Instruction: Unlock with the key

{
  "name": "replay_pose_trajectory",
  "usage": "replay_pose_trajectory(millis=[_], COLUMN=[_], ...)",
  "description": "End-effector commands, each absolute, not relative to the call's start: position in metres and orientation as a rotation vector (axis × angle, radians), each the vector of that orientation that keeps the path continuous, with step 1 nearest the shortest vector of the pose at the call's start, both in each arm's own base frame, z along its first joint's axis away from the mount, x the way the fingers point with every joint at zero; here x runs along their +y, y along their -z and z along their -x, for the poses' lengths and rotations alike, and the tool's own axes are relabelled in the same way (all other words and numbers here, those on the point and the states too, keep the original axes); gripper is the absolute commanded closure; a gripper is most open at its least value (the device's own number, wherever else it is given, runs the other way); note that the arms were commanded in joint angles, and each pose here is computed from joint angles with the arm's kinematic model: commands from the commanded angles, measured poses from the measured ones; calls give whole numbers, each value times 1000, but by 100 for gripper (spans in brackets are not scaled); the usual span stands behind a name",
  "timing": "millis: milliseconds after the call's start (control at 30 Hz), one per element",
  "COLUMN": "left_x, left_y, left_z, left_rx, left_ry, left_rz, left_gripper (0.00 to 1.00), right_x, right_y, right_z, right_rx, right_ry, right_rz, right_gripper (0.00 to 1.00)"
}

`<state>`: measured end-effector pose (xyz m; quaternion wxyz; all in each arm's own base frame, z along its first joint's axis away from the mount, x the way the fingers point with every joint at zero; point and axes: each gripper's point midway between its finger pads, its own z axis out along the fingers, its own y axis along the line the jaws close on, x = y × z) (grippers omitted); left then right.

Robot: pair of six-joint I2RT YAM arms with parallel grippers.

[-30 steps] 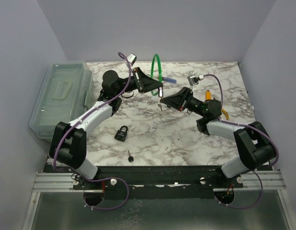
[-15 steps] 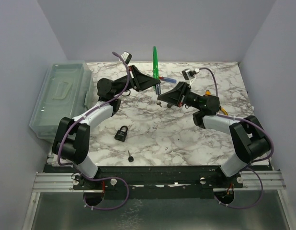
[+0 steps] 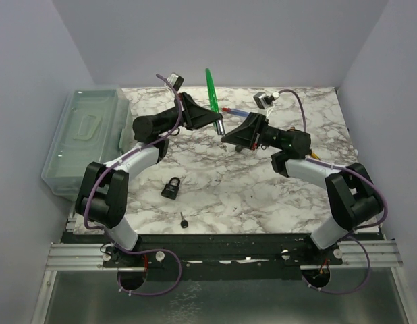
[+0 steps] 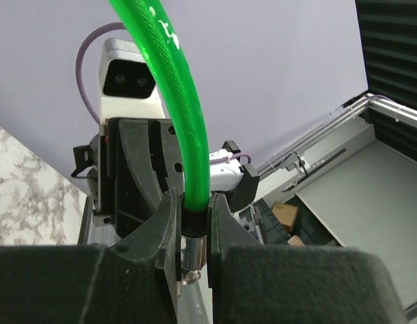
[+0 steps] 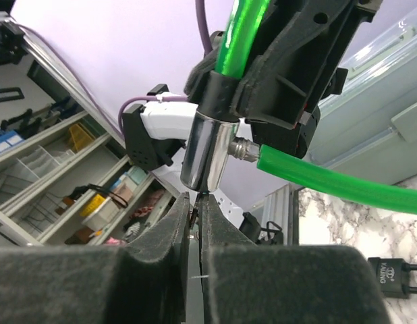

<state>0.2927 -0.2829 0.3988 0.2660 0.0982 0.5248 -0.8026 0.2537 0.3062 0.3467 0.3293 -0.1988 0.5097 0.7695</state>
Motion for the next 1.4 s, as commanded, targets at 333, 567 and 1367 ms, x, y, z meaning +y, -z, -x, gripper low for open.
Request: replay_pose_trajectory(millis=[333,567,1367], left_x=[-268,-272,-285], left_y=[-391,-371,-248], left_z=[-297,-317,-380], left_rx=[1451,1546,2064], left_ry=[2160,2096,1755], left_rz=[-230,-123,365], left_gripper=[100,100,100], right_x=[292,279,282], right_y=[-308,-298,-255], right_z=[-260,-273,-326], right_rx=[1481,1650,2104], right_ry=[-1706,-1462,-772], right_rz=[515,438,284], right_gripper=[49,38,16])
